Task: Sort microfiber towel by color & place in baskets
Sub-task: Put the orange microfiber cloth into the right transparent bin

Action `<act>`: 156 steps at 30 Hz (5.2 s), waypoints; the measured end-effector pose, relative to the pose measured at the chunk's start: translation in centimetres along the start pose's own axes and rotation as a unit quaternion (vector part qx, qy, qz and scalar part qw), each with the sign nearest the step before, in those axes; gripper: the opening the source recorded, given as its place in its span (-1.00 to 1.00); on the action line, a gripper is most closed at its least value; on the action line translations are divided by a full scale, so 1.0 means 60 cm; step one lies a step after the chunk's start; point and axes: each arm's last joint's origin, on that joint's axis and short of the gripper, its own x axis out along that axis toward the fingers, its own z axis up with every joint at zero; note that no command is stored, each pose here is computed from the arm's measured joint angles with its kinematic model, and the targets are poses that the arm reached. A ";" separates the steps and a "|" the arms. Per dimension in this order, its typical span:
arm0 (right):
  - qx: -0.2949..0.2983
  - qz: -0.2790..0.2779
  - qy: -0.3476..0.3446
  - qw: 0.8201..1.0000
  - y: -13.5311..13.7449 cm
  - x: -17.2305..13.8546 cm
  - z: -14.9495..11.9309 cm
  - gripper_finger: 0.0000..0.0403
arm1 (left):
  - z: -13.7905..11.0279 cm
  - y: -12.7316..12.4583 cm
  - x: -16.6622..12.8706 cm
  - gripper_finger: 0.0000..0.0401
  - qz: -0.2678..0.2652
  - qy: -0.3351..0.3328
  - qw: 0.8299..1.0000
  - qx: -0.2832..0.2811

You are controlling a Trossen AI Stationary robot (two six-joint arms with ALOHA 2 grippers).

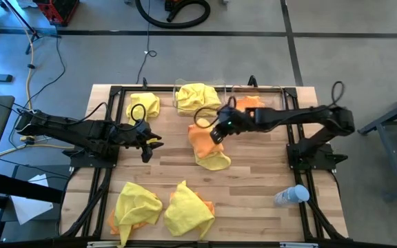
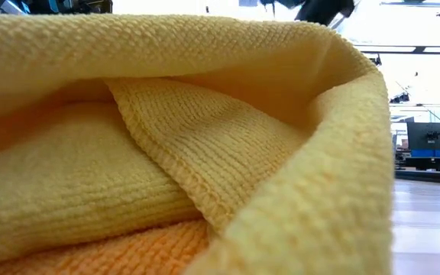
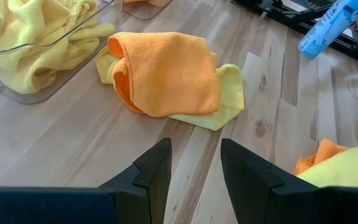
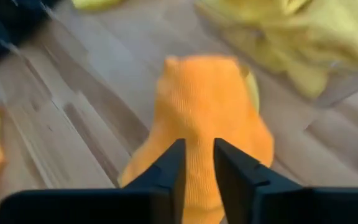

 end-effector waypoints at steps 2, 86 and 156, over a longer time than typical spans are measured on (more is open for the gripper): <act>-0.007 -0.009 0.021 1.000 0.004 0.028 -0.011 -0.46 | 0.000 0.000 0.000 -0.36 0.000 0.000 1.000 0.000; 0.043 -0.184 -0.138 0.972 -0.254 -0.150 0.000 -1.00 | 0.015 -0.001 -0.001 -0.36 0.038 -0.071 0.995 -0.063; 0.088 -0.169 0.082 0.978 -0.307 -0.128 0.065 -1.00 | 0.015 0.001 -0.001 -0.36 0.060 -0.078 0.994 -0.053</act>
